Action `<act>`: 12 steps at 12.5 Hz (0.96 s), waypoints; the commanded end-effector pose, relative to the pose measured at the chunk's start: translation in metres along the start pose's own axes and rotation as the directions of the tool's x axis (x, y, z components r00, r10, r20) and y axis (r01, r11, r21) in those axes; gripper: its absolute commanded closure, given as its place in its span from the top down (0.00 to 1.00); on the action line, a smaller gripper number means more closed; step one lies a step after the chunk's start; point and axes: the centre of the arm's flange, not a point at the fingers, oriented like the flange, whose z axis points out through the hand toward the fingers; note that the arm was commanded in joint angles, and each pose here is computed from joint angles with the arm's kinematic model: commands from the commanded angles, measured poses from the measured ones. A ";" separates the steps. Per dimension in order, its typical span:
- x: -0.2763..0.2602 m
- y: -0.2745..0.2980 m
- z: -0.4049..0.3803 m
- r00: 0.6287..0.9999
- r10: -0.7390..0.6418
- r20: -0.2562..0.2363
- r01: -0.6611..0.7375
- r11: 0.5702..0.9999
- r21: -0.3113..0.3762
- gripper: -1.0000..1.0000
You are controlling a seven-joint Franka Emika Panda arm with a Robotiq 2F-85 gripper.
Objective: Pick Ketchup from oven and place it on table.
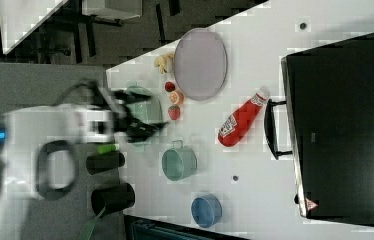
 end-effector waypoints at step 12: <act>-0.012 0.008 -0.102 0.999 0.029 0.044 -0.019 0.979 -0.202 1.00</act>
